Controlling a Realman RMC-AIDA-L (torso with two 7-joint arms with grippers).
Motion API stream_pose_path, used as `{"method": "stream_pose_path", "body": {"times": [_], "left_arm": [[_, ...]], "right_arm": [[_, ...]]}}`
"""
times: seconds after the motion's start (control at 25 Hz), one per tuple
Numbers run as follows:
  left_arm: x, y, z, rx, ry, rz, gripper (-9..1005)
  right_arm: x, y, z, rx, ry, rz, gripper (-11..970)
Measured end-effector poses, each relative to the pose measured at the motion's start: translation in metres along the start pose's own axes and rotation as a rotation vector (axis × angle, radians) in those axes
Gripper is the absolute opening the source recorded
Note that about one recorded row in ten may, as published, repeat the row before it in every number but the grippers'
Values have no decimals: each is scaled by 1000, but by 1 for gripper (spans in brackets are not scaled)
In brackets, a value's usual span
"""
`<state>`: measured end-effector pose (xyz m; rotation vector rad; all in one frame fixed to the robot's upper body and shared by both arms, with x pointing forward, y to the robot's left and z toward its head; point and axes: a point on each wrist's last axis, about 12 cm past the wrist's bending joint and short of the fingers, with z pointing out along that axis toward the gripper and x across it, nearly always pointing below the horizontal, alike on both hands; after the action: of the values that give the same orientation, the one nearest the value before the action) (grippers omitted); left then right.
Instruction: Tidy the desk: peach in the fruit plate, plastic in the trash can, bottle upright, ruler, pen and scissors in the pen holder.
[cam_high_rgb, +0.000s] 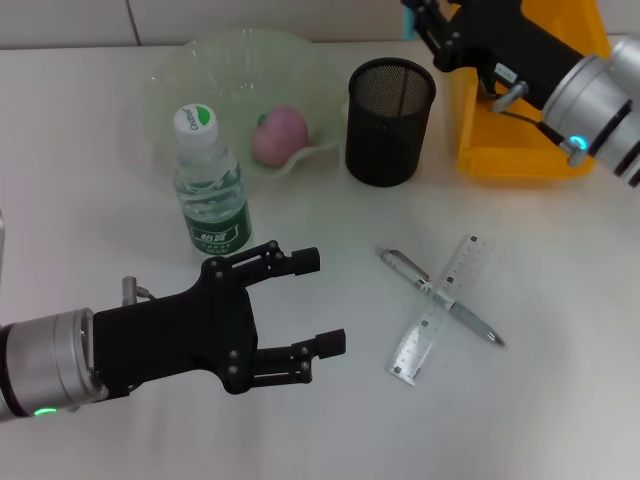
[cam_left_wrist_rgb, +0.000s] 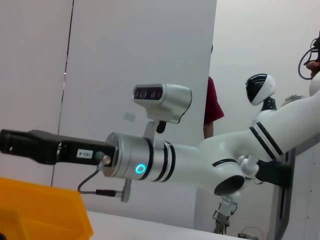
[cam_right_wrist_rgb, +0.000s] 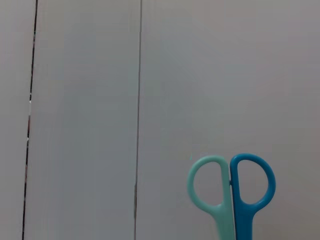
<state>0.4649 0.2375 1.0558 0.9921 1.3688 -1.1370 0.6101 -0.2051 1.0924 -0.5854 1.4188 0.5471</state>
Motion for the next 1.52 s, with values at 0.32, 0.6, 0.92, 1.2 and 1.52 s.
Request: {"method": "stream_pose_path", "body": {"times": [0.32, 0.6, 0.92, 1.2, 1.52], "left_arm": [[-1, 1, 1, 3, 0, 0, 829], [-1, 1, 1, 3, 0, 1, 829], [0, 0, 0, -1, 0, 1, 828], [1, -2, -3, -7, -8, 1, 828], [1, -3, -4, -5, -10, 1, 828]], "right_arm": [[5, 1, 7, 8, 51, 5, 316], [12, 9, 11, -35, 102, -6, 326], [15, 9, 7, -30, 111, 3, 348], [-14, 0, -27, -100, -81, 206, 450], [-76, -23, -69, -227, -145, 298, 656]]}}
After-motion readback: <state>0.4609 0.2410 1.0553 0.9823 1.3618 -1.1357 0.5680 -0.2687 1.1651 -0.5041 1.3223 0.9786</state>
